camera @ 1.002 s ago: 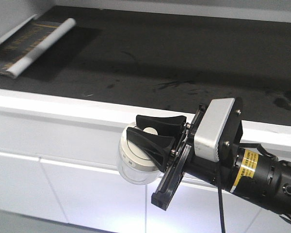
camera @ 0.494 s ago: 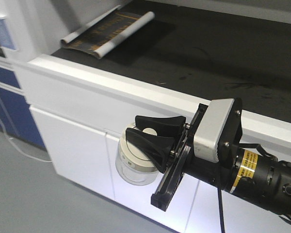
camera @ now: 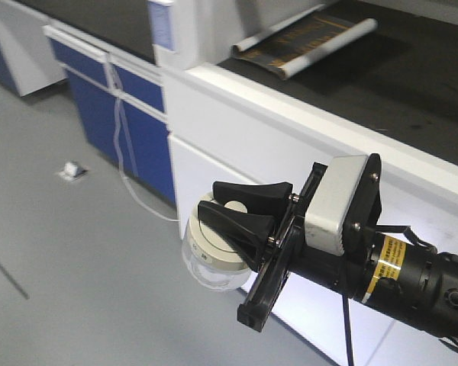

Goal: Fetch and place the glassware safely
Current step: 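Drive the base across the lab holding the jar in the right gripper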

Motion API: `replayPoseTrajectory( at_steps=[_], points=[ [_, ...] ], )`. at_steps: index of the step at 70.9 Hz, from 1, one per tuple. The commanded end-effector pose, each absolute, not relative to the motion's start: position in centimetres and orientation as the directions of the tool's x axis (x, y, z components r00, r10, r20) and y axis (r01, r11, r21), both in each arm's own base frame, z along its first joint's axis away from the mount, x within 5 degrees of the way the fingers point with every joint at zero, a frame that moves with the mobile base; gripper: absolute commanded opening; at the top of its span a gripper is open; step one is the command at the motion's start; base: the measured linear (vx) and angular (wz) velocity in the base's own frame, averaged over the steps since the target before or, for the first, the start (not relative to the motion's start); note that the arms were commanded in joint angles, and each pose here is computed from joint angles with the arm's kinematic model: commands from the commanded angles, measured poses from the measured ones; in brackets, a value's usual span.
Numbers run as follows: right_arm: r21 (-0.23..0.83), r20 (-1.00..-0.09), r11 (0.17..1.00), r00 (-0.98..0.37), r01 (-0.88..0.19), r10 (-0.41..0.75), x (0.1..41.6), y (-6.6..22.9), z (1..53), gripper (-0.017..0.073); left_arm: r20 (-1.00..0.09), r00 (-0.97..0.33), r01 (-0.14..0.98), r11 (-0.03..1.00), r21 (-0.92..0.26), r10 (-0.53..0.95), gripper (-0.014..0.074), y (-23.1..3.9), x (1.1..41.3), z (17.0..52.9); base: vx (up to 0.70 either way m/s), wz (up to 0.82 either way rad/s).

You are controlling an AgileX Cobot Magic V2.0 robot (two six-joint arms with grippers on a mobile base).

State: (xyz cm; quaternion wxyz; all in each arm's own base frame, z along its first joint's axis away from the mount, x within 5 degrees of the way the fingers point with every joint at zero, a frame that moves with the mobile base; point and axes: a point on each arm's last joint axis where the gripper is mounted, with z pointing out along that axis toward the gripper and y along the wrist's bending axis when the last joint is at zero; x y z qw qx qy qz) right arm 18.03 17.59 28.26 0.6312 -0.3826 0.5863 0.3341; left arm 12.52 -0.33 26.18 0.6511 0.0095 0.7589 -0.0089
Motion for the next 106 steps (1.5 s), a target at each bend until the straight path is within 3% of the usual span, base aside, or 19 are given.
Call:
replayPoseTrajectory(
  at_steps=[1, 68, 106],
  points=[
    [-0.103, -0.981, 0.466, 0.168, -0.879, 0.100, 17.53, 17.49, 30.74, -0.0004, -0.999, -0.052, 0.026, 0.999, -0.019, -0.018, -0.0007, -0.34, 12.73, 27.84, -0.11, 0.55],
    [-0.103, -0.981, 0.466, 0.168, -0.879, 0.100, 17.53, 17.49, 30.74, -0.0004, -0.999, -0.052, 0.026, 0.999, -0.019, -0.018, -0.0007, -0.34, 12.73, 27.84, 0.01, 0.69],
    [-0.103, -0.981, 0.466, 0.168, -0.879, 0.100, 17.54, 17.47, 30.74, -0.0004, -0.998, -0.053, 0.026, 0.999, -0.019, -0.017, -0.0007, -0.34, 12.73, 27.83, 0.25, 0.26]
  ],
)
